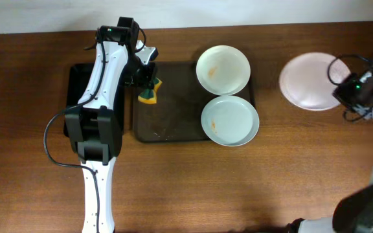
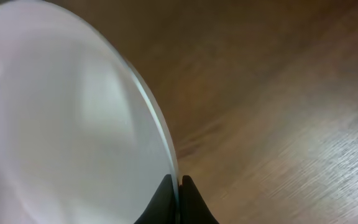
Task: Clean dirty plates on tray and stack at the side
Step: 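Lift the pink plate with the right gripper and place it at the right side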
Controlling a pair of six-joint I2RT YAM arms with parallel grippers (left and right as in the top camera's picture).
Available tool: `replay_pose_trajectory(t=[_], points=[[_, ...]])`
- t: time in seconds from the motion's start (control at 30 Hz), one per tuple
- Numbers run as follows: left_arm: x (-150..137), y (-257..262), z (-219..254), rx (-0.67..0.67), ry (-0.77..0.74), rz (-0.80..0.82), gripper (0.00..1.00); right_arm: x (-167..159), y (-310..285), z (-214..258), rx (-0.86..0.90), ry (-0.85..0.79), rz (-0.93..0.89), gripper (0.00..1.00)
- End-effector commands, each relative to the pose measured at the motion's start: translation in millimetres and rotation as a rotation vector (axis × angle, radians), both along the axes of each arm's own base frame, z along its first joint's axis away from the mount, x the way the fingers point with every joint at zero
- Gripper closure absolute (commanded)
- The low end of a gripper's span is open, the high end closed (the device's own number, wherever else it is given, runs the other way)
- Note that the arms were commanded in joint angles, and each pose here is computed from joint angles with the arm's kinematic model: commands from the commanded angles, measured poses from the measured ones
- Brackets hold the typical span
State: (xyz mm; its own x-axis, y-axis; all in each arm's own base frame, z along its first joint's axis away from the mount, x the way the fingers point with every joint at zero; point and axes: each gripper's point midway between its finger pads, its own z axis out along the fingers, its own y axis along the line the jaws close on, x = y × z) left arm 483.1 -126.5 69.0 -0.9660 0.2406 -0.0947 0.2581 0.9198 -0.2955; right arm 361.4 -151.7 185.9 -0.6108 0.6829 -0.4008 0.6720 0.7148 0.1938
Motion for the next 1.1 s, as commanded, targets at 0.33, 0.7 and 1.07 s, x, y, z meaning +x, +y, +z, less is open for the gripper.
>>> replay_pose_trajectory(t=[0.33, 0.7, 1.07], points=[[6, 1, 1, -0.004, -0.018, 0.009, 0.99, 44, -32, -131, 0.157, 0.093, -0.035, 0.96], [7, 1, 1, -0.004, -0.021, 0.009, 0.99, 49, -38, -154, 0.144, 0.110, -0.037, 0.75], [6, 1, 1, -0.004, -0.021, 0.009, 0.99, 37, -8, -86, 0.190, 0.059, 0.040, 0.43]])
